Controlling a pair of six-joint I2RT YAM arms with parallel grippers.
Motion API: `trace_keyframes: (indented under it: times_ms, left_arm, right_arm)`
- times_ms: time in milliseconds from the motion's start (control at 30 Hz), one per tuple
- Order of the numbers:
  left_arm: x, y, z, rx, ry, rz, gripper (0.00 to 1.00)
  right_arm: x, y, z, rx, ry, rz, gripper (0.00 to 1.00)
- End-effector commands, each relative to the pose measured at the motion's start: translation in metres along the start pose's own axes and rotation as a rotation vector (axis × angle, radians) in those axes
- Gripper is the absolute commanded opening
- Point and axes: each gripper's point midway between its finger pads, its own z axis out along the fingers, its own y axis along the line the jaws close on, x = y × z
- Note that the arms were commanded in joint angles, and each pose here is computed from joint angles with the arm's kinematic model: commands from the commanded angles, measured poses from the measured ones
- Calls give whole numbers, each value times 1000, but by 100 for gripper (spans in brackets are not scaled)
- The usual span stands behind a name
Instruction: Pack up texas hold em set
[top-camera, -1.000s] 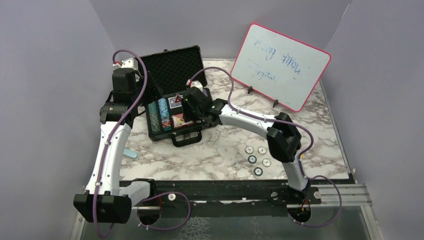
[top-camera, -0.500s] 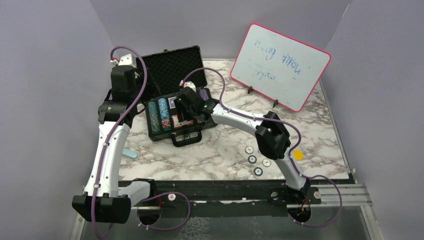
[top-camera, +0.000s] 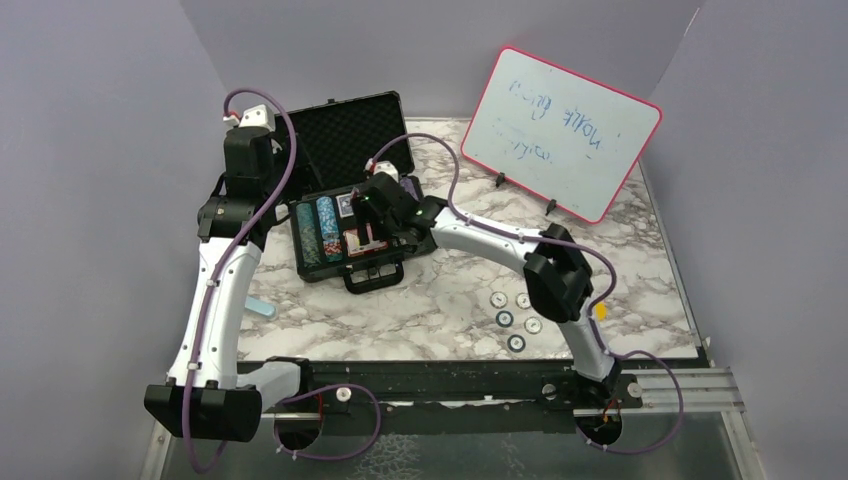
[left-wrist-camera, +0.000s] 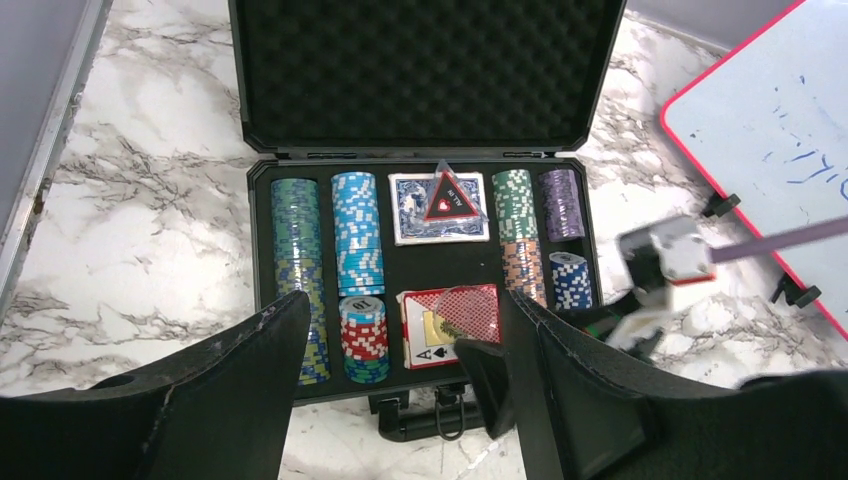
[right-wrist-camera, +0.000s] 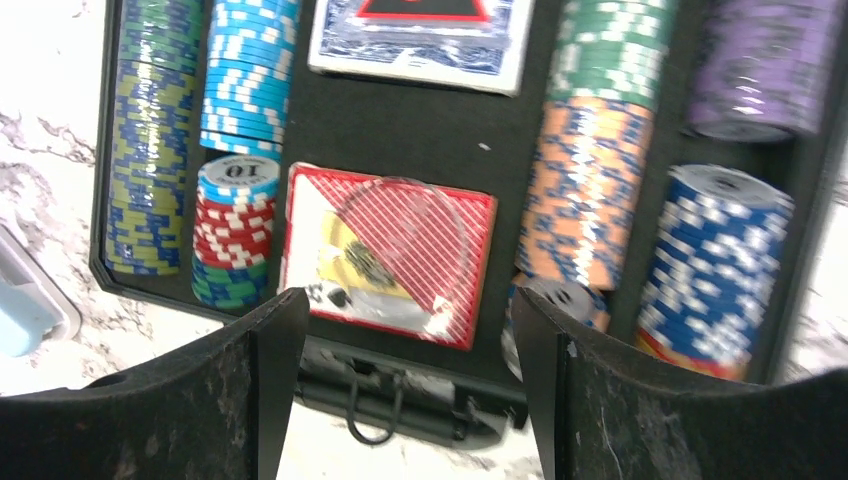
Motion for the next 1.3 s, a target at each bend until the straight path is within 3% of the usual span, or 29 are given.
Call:
trace_keyframes:
  times_ms: [0, 400, 567, 833, 1267]
  left_arm:
    - [-10, -7, -6, 24, -27, 15, 72]
    - [6, -45, 3, 205, 36, 47, 72]
    - [11, -51, 8, 226, 58, 46, 72]
    - [14, -58, 11, 248, 72, 40, 72]
    - [26, -60, 18, 263, 108, 32, 72]
  right_arm:
    - [-39, -37, -52, 104, -121, 59, 77]
    - [9, -270, -151, 626, -113, 335, 77]
    - [54, -328, -178, 756, -80, 487, 85]
    - [125, -370, -189, 861, 41, 679, 86]
    - [169, -394, -182, 905, 146, 774, 83]
